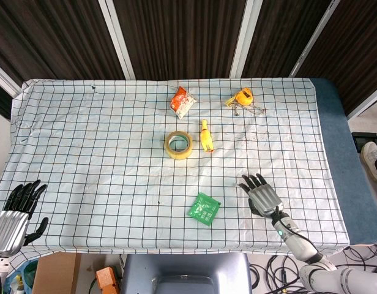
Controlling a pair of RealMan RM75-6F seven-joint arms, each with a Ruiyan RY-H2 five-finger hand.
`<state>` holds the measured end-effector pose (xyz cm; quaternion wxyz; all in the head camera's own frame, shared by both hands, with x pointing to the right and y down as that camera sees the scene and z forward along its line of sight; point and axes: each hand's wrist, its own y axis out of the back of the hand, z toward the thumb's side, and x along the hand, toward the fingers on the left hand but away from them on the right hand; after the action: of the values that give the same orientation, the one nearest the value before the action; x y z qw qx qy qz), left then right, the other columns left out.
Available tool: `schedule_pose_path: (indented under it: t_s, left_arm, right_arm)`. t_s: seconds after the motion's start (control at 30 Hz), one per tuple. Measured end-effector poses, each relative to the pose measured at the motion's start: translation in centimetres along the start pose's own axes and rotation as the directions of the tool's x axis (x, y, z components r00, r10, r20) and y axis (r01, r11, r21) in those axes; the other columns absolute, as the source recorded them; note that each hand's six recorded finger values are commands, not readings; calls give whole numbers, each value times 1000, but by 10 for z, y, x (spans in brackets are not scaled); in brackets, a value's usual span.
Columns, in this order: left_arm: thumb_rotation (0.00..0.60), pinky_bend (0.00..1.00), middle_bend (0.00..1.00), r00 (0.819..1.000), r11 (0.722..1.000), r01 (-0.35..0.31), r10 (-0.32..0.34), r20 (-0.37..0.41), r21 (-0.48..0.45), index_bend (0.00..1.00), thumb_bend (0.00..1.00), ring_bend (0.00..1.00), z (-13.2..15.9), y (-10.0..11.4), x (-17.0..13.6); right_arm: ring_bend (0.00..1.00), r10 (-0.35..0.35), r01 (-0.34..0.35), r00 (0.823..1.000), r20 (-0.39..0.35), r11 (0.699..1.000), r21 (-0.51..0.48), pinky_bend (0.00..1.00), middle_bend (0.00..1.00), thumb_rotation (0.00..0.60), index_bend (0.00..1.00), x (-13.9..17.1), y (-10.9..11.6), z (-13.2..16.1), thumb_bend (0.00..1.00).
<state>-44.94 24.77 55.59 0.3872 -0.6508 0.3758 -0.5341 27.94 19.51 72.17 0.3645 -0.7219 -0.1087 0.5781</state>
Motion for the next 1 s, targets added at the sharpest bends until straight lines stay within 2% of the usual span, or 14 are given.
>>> schedule_pose_path:
  t_s: [0.13, 0.27, 0.43, 0.53, 0.63, 0.7, 0.73, 0.87, 0.93, 1.0]
  left_arm:
    - [600, 0, 7, 1000, 1000, 0, 0, 0, 0, 0, 406, 1, 0, 0, 0]
    - [600, 0, 8, 1000, 1000, -2, 2, 2, 0, 0, 406, 1, 1, 1, 0]
    - [600, 0, 7, 1000, 1000, -8, 8, 0, -1, 0, 406, 1, 0, 2, -1]
    - [600, 0, 7, 1000, 1000, -11, 11, 3, -3, 0, 406, 1, 1, 3, -2]
    - [600, 0, 7, 1000, 1000, -20, 20, 4, -2, 0, 406, 1, 1, 4, -4]
    - [600, 0, 8, 1000, 1000, -26, 26, 6, 1, 0, 406, 1, 2, 6, -5]
    - [600, 0, 8, 1000, 1000, -28, 28, 7, 4, 0, 406, 1, 2, 6, -6]
    - [600, 0, 8, 1000, 1000, -23, 23, 11, 8, 0, 406, 1, 4, 4, -6]
    - [600, 0, 7, 1000, 1000, -23, 23, 11, 10, 0, 406, 1, 4, 3, -6]
    - [600, 0, 7, 1000, 1000, -21, 21, 11, 13, 0, 406, 1, 5, 3, -5]
  right_arm:
    - [0, 13, -13, 1000, 0, 1000, 18, 0, 0, 511, 160, 10, -7, -3, 719]
    - [0, -5, 5, 1000, -2, 1000, 29, 0, 0, 510, 160, 19, -5, -4, 719]
    - [0, -79, 79, 997, -9, 997, 20, 0, 0, 511, 138, 41, 8, -5, 718]
    - [0, -149, 149, 989, -6, 989, 11, 0, 0, 511, 85, 66, 19, -9, 718]
    - [0, -217, 217, 976, 22, 976, 10, 0, 0, 508, 10, 100, 26, -17, 715]
    - [0, -266, 266, 962, 61, 964, 8, 0, 0, 507, 0, 128, 29, -26, 703]
    - [0, -289, 289, 954, 81, 957, 6, 0, 0, 506, 0, 141, 31, -29, 694]
    - [0, -388, 397, 902, 187, 918, -11, 0, 0, 506, 0, 200, 33, -46, 679]
    - [0, -410, 426, 886, 215, 904, -29, 0, 0, 505, 0, 219, 32, -50, 677]
    - [0, -418, 439, 879, 228, 897, -47, 0, 0, 506, 0, 228, 32, -54, 677]
